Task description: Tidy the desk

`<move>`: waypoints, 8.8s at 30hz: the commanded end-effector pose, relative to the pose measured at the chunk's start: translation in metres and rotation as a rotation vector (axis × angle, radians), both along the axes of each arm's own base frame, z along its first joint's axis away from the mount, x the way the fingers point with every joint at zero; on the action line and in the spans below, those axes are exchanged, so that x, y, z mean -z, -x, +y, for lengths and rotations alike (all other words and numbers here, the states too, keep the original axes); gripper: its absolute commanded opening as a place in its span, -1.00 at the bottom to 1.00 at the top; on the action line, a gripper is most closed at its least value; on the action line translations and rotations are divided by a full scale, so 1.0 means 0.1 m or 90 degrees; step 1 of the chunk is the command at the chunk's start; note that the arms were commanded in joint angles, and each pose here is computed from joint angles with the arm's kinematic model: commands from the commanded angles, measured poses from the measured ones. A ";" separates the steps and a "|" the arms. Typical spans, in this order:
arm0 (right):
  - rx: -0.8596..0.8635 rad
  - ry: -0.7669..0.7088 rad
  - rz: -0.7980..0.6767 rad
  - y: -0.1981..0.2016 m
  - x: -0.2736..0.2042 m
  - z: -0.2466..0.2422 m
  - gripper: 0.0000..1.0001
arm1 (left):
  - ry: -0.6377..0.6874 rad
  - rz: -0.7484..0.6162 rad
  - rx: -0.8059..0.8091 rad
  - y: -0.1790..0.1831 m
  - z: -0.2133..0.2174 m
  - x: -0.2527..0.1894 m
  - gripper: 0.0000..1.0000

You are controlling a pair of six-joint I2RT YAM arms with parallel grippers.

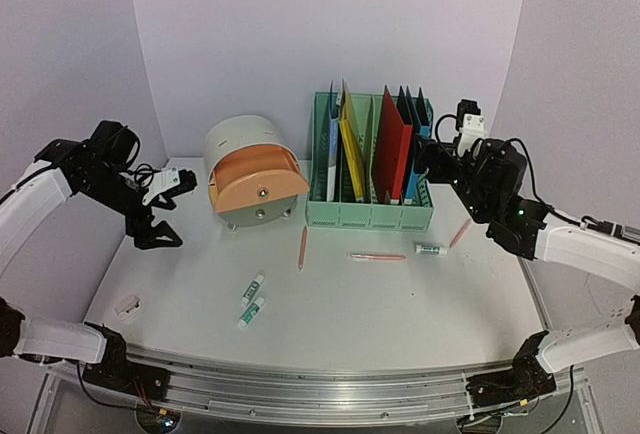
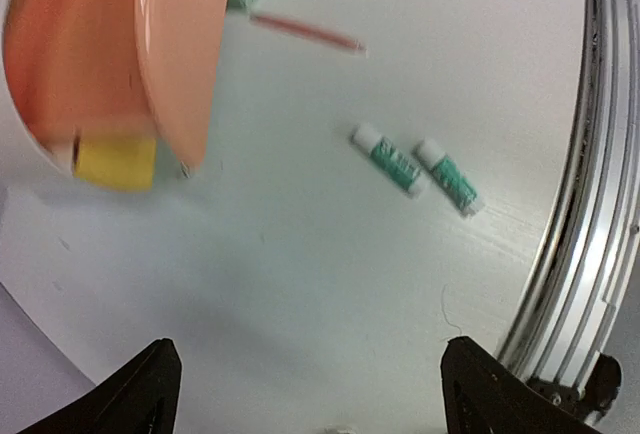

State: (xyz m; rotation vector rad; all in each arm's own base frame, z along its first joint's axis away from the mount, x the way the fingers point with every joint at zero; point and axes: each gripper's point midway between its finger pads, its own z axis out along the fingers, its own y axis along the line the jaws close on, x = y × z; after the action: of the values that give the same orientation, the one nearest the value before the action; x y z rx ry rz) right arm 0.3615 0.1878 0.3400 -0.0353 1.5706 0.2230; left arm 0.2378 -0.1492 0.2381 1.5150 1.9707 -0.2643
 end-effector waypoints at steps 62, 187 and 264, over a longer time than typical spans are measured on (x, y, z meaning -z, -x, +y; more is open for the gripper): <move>-0.116 -0.009 0.098 0.01 0.30 0.32 0.92 | 0.055 -0.063 -0.178 -1.66 -0.43 -1.08 -1.00; -0.106 -0.029 0.101 0.16 0.17 0.17 0.97 | -0.191 -0.329 0.014 -1.89 -0.93 0.23 -0.42; -0.106 -0.015 0.089 0.24 0.15 0.10 0.97 | -0.275 -0.734 0.318 -1.88 -1.23 0.92 -0.90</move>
State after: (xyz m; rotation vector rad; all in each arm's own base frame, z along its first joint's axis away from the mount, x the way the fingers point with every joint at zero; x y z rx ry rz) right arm 0.3372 0.2023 0.3083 -0.1558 1.7510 0.3855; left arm 0.4442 -0.2689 0.1418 1.7681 0.7547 0.7805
